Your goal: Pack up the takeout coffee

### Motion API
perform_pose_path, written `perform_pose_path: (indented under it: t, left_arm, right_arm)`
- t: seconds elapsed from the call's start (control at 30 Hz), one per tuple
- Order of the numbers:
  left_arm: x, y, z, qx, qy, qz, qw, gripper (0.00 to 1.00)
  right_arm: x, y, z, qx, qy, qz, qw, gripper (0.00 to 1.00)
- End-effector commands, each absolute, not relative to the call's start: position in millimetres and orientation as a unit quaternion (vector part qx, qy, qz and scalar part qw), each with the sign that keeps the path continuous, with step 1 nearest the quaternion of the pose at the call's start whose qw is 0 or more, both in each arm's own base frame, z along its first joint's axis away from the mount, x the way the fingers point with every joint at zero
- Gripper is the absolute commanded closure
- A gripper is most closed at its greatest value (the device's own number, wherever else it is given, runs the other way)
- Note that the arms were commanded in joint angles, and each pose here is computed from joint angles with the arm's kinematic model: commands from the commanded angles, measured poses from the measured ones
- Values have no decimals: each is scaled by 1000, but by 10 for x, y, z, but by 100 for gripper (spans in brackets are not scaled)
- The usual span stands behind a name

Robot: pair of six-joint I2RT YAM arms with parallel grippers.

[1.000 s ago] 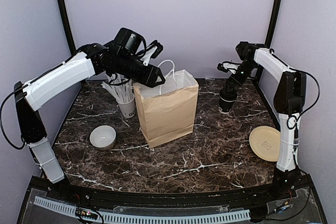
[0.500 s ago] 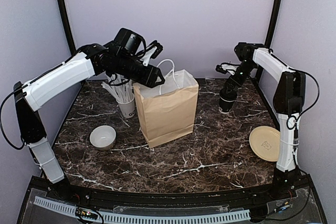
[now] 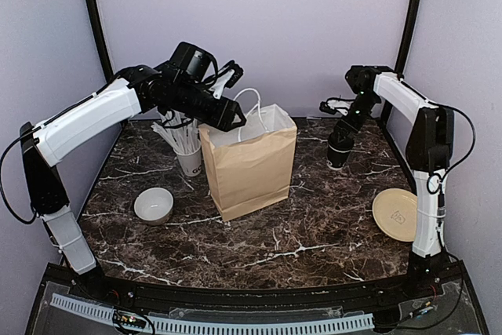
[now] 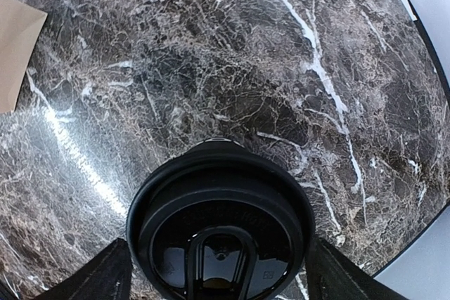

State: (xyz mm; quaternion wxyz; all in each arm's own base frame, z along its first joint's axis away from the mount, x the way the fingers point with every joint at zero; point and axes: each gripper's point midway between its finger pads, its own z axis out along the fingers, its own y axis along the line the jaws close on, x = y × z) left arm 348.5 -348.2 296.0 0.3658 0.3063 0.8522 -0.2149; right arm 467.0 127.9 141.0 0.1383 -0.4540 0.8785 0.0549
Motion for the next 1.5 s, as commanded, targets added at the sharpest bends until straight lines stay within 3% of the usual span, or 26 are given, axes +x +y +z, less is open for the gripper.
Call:
perform_pose_path:
  t: [0.0, 0.13, 0.37, 0.43, 0.6, 0.83, 1.17, 1.47]
  left_arm:
    - [3391, -3415, 3150, 314, 840, -223, 382, 46]
    - [3388, -3438, 3147, 320, 838, -225, 380, 46]
    - [3329, -3515, 3199, 344, 824, -244, 377, 49]
    - [3279, -3557, 3252, 356, 815, -260, 377, 53]
    - [3163, -3645, 3342, 378, 792, -295, 378, 74]
    - [3040, -3696, 3408, 388, 770, -328, 386, 99]
    - [2950, -3759, 3399, 406, 755, -341, 387, 100]
    - [2751, -3919, 3421, 428, 738, -364, 373, 100]
  right_arm:
    - [4545, 1274, 1319, -455, 882, 58, 106, 19]
    - [4451, 1246, 1321, -455, 884, 59, 90, 31]
    - [4240, 1296, 1681, -458, 878, 75, 119, 39]
    - [4156, 1351, 1862, -464, 870, 89, 142, 42]
    - [3943, 1503, 2453, -483, 837, 121, 227, 46]
    - [3537, 1764, 3438, -515, 754, 176, 369, 46]
    - [2689, 2227, 4095, -603, 635, 191, 443, 46]
    - [2534, 2547, 4017, -637, 611, 164, 441, 46]
